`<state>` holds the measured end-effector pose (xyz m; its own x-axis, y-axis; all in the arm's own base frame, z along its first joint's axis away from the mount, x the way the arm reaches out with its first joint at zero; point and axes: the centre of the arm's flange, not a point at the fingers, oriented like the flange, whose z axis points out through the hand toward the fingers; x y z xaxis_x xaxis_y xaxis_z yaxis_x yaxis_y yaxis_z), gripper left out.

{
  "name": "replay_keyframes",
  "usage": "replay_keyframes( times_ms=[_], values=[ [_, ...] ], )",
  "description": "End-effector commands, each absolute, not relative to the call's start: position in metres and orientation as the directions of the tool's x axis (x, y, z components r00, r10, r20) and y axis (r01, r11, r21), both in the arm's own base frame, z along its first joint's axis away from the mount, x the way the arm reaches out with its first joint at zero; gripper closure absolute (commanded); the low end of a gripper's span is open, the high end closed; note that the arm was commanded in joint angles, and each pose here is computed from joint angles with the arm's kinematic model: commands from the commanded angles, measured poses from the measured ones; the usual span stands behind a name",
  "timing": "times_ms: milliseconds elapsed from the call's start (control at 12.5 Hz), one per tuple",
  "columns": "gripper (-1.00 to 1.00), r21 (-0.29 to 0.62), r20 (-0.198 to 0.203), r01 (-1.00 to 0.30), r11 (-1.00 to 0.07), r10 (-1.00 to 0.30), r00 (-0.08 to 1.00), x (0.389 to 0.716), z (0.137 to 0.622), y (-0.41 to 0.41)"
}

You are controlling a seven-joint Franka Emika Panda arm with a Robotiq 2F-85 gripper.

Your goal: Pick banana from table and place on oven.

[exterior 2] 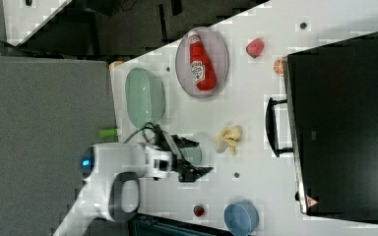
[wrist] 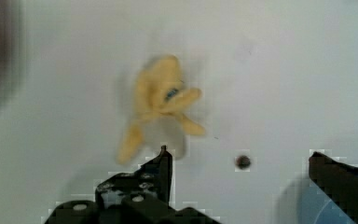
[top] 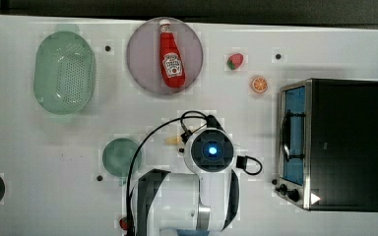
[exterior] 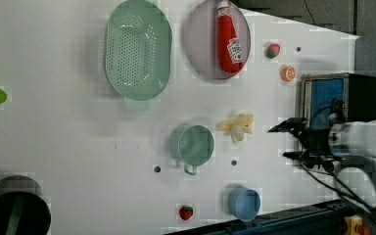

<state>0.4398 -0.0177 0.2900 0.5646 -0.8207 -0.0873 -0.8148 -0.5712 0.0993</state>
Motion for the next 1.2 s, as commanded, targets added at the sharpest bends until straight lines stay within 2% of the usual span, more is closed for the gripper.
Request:
replay_keyframes(
  times_ms=[80,240,560,960,1040,1200],
  values=[
    [-1.0,0.036,-0.023,-0.822,-0.569,-0.822,0.569,0.458,0.288,-0.01],
    [-1.0,0.055,-0.037,-0.812,-0.581,-0.814,0.579,0.463,0.256,-0.004],
    [-1.0,0.03,-0.023,-0.804,-0.593,-0.805,0.593,0.468,0.206,0.004],
    [-1.0,0.025,-0.025,-0.803,-0.596,-0.803,0.595,0.463,0.157,0.007],
    [-0.93,0.018,-0.021,-0.801,-0.598,-0.801,0.598,0.463,0.153,0.009],
    [-0.43,0.015,-0.019,-0.801,-0.598,-0.801,0.598,0.464,0.152,0.009]
  ],
)
